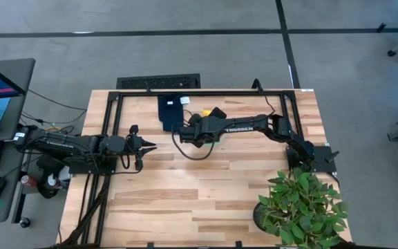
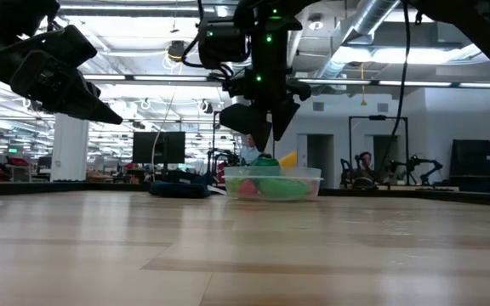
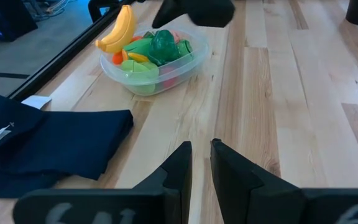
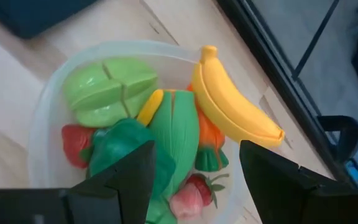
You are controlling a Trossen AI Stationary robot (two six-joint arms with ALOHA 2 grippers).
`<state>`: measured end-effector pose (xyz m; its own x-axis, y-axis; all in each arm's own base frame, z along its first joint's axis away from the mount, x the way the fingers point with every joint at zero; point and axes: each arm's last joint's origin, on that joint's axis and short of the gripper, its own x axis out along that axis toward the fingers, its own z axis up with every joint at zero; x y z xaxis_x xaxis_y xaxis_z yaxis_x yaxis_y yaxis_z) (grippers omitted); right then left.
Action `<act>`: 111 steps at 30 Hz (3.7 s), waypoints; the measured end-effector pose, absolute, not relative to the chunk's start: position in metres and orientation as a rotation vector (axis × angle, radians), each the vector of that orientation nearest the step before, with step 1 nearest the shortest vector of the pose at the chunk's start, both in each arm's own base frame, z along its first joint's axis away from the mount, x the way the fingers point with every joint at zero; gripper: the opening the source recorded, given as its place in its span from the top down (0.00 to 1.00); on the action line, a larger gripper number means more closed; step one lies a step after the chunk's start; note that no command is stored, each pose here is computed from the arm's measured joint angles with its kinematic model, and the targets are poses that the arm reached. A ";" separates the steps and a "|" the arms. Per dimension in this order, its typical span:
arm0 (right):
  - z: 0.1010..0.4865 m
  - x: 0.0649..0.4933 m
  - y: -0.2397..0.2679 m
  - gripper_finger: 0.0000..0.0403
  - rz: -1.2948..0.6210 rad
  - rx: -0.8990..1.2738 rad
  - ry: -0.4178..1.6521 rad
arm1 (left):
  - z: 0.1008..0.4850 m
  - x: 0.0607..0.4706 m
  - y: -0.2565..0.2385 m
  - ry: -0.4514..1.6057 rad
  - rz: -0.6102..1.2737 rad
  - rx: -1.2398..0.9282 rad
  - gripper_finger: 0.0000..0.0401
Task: Pick and placing Produce into tupperware
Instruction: Return to Home Position
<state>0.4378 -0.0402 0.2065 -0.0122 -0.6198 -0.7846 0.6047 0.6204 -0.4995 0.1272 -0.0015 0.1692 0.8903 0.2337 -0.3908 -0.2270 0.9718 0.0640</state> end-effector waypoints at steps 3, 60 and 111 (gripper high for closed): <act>0.209 0.437 -0.026 0.44 -0.975 -0.082 1.246 | 0.169 0.127 -0.002 0.408 0.239 0.016 0.88; 0.438 0.255 0.026 0.44 -0.272 -0.056 0.571 | 0.185 0.132 0.001 0.266 0.333 0.191 0.88; 0.339 0.165 -0.063 0.44 0.013 -0.142 0.049 | 0.296 0.066 0.008 -0.142 0.298 0.315 0.88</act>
<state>0.1655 -0.0631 0.3387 0.9987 0.0100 -0.0495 -0.0169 0.9899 -0.1410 0.0664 0.0085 0.2964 0.9465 0.2657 0.1832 -0.3096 0.9075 0.2837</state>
